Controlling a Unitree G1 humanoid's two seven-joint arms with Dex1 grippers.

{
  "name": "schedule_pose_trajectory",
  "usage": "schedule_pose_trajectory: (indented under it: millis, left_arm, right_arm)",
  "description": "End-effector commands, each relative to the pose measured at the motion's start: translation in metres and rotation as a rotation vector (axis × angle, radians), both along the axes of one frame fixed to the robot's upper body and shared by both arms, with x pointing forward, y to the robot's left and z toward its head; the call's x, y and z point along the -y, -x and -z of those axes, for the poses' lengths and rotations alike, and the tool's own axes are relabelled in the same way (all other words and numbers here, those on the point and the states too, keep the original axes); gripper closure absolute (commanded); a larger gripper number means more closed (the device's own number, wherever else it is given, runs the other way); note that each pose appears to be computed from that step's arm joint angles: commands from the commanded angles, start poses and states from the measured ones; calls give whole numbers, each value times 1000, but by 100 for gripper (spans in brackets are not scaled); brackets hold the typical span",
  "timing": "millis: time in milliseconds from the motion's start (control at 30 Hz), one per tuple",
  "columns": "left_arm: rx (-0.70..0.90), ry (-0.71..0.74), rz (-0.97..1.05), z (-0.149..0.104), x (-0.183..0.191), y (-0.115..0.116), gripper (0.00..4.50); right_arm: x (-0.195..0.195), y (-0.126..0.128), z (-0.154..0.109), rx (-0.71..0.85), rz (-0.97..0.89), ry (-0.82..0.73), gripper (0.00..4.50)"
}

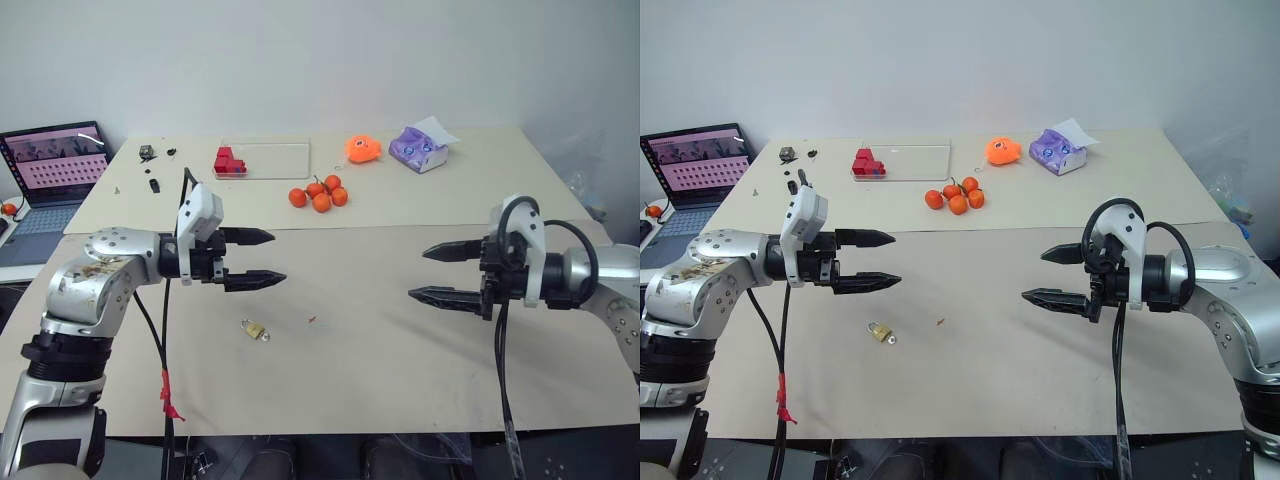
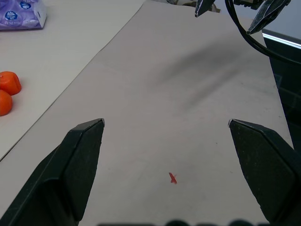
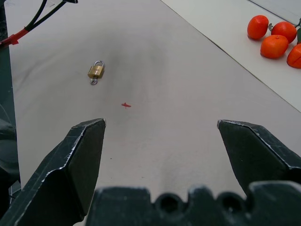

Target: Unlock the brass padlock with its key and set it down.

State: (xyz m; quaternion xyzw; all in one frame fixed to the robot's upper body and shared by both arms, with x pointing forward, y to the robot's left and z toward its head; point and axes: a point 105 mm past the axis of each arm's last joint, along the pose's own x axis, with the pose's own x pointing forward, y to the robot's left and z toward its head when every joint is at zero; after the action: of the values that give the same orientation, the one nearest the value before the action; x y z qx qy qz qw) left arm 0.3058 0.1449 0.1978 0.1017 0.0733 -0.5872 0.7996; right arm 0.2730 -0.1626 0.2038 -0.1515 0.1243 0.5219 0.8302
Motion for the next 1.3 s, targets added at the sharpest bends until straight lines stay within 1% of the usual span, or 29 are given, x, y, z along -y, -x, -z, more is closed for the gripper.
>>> schedule_pose_trajectory:
  millis: [33,100,200,300,367,500,633,767,867,1033,1167,1233,1300]
  left_arm:
    - [26,28,27,-17,-2,-1,1]
    - [-14,27,52,-16,-6,-10,1]
    - [-7,-63,77,-6,-8,-23,1]
    - [18,-172,158,12,-8,-27,1]
    - [17,-198,208,22,-5,-29,1]
    - [13,-247,312,41,4,-34,1]
    - [25,-287,350,49,6,-38,1]
    - [39,-386,382,59,-5,-36,1]
    - [39,-439,395,60,-18,-30,1]
    - [20,-453,417,62,-32,-14,1]
    - [20,-404,452,60,-33,11,1]
    - [21,-385,462,61,-32,19,1]
    - [19,-387,477,74,-32,34,1]
  right_arm:
    - [-4,-2,-14,48,-5,-24,0]
    - [-9,-5,-16,38,-15,-32,0]
    - [-12,-6,-17,38,-17,-30,0]
    - [-10,-10,-17,75,17,0,0]
    - [-6,-11,-17,91,51,-2,0]
    - [2,-2,-7,81,112,9,0]
    - [4,6,-1,81,153,11,0]
    - [7,12,4,86,197,5,0]
    - [7,15,8,81,211,1,0]
    - [3,15,14,68,214,-10,0]
    - [-9,12,20,46,179,-40,0]
    - [-11,10,21,44,170,-42,0]
    - [-15,5,22,48,159,-46,0]
